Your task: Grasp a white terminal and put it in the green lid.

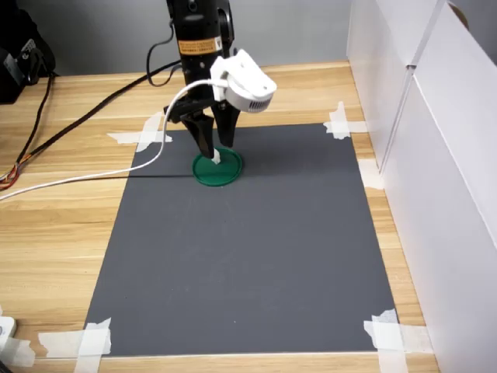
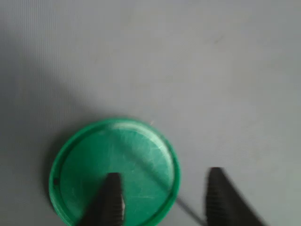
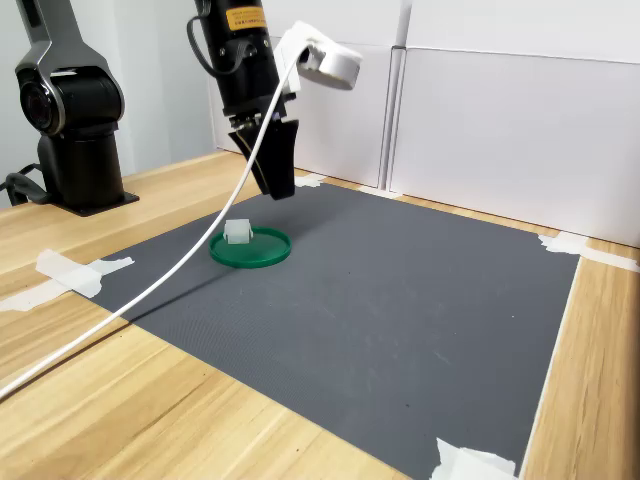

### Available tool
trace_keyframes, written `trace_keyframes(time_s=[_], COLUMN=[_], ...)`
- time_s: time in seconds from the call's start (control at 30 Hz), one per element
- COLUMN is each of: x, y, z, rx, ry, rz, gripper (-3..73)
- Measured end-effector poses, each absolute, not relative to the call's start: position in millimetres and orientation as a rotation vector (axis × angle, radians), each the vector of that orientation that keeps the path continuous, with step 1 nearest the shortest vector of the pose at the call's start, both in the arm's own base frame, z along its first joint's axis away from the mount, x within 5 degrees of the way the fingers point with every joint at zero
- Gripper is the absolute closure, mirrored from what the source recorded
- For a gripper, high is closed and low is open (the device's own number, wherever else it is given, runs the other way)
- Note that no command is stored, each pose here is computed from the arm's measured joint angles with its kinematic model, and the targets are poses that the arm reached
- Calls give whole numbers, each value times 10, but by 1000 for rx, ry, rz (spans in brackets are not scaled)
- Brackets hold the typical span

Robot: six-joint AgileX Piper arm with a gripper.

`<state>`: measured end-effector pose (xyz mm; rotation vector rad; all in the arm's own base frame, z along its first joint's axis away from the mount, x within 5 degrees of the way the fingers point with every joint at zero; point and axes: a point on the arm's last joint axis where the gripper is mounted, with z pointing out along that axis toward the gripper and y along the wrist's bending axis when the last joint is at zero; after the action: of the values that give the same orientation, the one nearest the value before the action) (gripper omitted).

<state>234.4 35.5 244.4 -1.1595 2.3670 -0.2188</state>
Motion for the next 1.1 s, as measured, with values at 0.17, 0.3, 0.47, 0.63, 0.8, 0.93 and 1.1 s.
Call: trace_keyframes(time_s=[0.17, 0.3, 0.47, 0.63, 0.8, 0.93, 1.1], x=[2232, 2099, 1857, 1603, 1372, 1145, 808], y=[344, 319, 276, 217, 127, 66, 0], z=[2652, 2906, 3205, 3393, 3455, 3514, 3550], rx=[-1033, -916, -749, -468, -241, -125, -22], ry=[2312, 2201, 2084, 2063, 2099, 2088, 1986], rz=[-216, -237, -228, -129, -82, -55, -8], gripper=[625, 704, 715, 714, 715, 715, 715])
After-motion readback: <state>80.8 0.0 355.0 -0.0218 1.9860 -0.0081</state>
